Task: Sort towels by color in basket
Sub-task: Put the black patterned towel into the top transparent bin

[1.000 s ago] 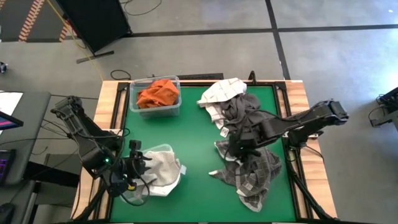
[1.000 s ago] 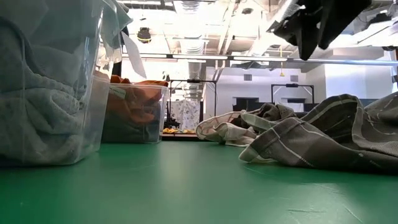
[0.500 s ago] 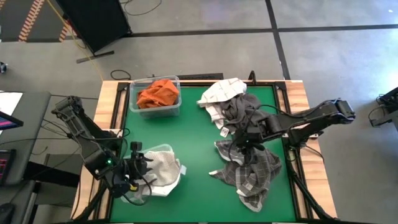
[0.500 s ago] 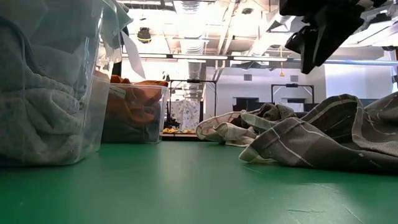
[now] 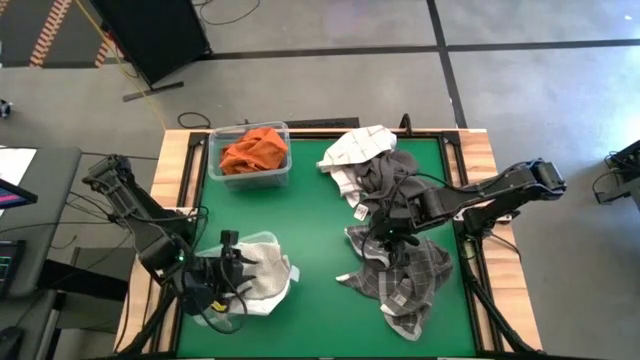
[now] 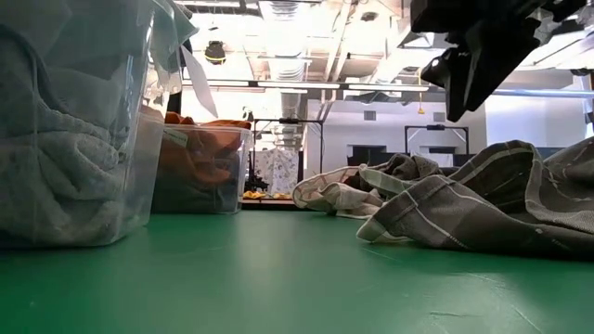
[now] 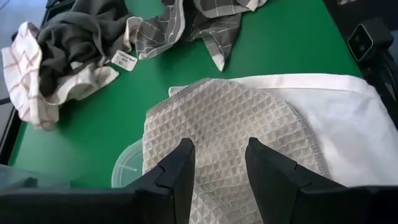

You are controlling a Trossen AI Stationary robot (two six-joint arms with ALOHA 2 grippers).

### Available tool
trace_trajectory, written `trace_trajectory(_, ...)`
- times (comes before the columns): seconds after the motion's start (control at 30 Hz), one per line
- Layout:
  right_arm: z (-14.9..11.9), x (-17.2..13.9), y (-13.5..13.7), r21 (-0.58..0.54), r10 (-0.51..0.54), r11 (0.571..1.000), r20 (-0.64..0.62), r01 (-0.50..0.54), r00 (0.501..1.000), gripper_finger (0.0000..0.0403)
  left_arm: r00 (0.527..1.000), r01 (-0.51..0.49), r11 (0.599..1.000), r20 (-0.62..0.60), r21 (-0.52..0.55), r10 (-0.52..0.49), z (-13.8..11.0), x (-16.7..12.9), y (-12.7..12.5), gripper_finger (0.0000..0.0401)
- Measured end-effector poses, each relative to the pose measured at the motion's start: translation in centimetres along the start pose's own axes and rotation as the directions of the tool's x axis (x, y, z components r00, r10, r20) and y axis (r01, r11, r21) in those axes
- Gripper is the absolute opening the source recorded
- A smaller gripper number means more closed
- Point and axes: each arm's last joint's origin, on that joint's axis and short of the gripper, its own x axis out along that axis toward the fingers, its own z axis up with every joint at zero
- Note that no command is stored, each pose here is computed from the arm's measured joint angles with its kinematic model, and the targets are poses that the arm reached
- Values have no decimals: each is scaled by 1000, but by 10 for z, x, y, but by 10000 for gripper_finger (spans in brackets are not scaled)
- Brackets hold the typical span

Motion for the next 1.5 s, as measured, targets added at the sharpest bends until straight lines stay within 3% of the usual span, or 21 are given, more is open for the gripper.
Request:
trace_trajectory(0.37,3,4,0,0,2,1000,10,-2,1000,173,1000,-20,997,16,81,19,6,6,6,135)
trace_trajectory(0.73,3,4,0,0,2,1000,10,-2,1000,173,989,-90,978,134,188,66,30,21,26,135)
trace_trajectory(1.17,3,4,0,0,2,1000,10,-2,1000,173,986,-119,980,139,160,97,47,53,86,135)
trace_trajectory(1.5,3,4,0,0,2,1000,10,-2,1000,173,986,-53,994,165,93,38,50,70,137,135)
